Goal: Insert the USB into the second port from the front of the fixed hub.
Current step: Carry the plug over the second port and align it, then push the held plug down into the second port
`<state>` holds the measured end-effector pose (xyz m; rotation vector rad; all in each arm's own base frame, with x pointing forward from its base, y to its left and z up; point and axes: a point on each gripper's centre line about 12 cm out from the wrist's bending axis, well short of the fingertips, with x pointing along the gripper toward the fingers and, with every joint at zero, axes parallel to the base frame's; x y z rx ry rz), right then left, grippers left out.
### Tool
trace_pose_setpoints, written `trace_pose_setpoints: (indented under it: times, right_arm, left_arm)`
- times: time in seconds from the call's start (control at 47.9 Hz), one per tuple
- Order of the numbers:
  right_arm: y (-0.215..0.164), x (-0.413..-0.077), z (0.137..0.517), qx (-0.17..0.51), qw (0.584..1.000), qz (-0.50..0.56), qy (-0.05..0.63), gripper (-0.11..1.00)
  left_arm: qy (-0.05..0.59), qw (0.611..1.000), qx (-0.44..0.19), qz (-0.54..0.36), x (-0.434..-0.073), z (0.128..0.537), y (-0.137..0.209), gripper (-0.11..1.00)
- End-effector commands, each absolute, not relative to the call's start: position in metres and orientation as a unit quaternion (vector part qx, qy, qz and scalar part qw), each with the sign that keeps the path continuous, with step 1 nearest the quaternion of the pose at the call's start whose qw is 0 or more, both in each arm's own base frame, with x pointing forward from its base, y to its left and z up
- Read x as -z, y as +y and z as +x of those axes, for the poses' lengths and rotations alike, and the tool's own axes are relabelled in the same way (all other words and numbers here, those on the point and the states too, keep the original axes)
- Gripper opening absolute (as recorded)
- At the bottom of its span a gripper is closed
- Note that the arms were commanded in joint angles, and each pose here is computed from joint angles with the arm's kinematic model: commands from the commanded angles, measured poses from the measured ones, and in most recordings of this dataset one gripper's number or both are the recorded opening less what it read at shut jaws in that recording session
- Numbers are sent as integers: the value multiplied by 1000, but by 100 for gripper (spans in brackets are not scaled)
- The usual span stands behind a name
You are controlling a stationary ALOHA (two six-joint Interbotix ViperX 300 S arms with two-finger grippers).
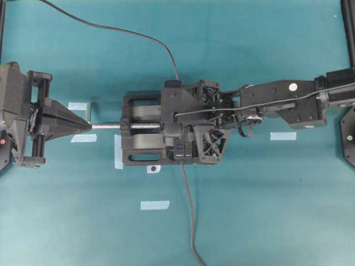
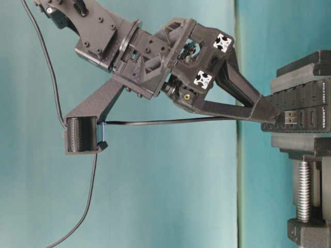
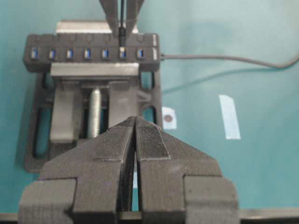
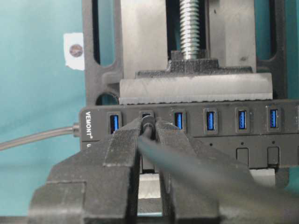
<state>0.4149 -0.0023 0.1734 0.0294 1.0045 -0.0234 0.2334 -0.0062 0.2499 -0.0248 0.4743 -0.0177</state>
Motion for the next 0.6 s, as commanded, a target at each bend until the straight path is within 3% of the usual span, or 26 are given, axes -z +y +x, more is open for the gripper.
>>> trace_pose_setpoints:
  times: [0.0, 0.584]
  right_arm:
    - [-4, -187, 420, 15, 886, 19, 463, 9]
    - [-5, -183, 422, 16, 885, 19, 464, 9]
  left_arm:
    - [222, 975, 9, -13, -258, 236, -6, 0]
    - [223, 975, 9, -13, -257, 235, -6, 0]
